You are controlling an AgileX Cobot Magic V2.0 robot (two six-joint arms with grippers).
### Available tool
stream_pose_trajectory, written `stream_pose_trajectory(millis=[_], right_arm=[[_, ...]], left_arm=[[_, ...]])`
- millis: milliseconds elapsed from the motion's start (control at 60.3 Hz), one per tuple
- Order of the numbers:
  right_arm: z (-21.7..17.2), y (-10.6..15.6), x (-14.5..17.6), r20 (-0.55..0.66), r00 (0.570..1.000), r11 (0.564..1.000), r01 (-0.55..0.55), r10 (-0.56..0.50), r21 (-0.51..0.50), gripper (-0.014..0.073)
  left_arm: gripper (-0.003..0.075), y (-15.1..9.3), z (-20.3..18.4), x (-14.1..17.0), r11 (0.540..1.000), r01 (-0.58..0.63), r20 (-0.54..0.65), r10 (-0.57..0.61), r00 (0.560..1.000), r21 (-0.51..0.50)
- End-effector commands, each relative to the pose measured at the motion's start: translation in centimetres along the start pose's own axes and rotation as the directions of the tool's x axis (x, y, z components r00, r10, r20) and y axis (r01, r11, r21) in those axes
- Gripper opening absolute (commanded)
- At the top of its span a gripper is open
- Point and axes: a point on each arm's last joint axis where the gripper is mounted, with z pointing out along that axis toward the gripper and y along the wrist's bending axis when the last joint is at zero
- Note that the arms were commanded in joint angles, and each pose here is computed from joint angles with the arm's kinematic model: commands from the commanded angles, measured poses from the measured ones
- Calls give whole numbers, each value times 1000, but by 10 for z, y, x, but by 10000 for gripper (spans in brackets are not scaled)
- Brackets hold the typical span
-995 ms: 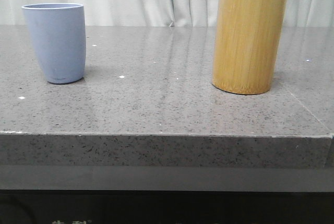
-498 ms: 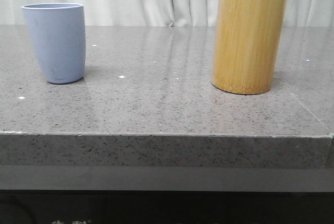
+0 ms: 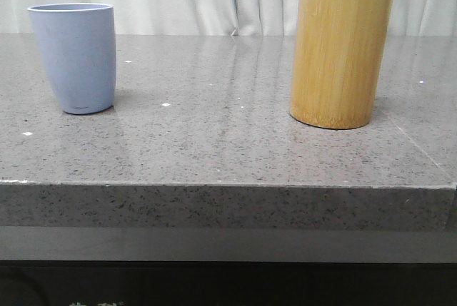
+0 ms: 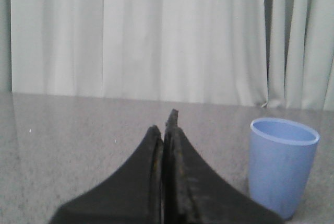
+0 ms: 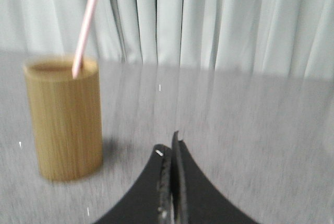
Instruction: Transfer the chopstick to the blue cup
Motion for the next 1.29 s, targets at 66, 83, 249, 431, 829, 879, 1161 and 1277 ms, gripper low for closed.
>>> stream_pose_trajectory(millis=[66,83,249,431,829,879,1161,1277], right_arm=[[-3,1,-63,69,998,1000,1,-1,-2,-112],[-1,2,-69,52,999,1000,1,-1,-4,-112],[33,1,-99,-52,999,1000,-2,1,-7,-112],[68,1,-108,-154,988,999,-34,32,-12,-111],[73,2,-106,-173,984,999,-52,49,-14,457],[73,2,-106,-172,984,999,-52,49,-14,589],[73,2,-106,-172,984,999,-51,48,-14,578],[73,2,-106,-172,984,999,-51,48,-14,578]], left_arm=[[-19,-3,4,-67,1000,13,29,-13,999,5],[-19,-3,7,-72,1000,11,12,-11,1000,4],[-19,-4,48,-95,1000,12,-148,-12,989,1],[-19,-4,77,-97,1000,12,-201,-13,980,-3],[486,-4,79,-96,1000,12,-200,-13,980,-4],[582,-4,79,-97,1000,12,-194,-13,981,-4],[692,-4,79,-97,1000,12,-189,-13,982,-4],[692,-4,79,-97,1000,12,-189,-13,982,-4]])
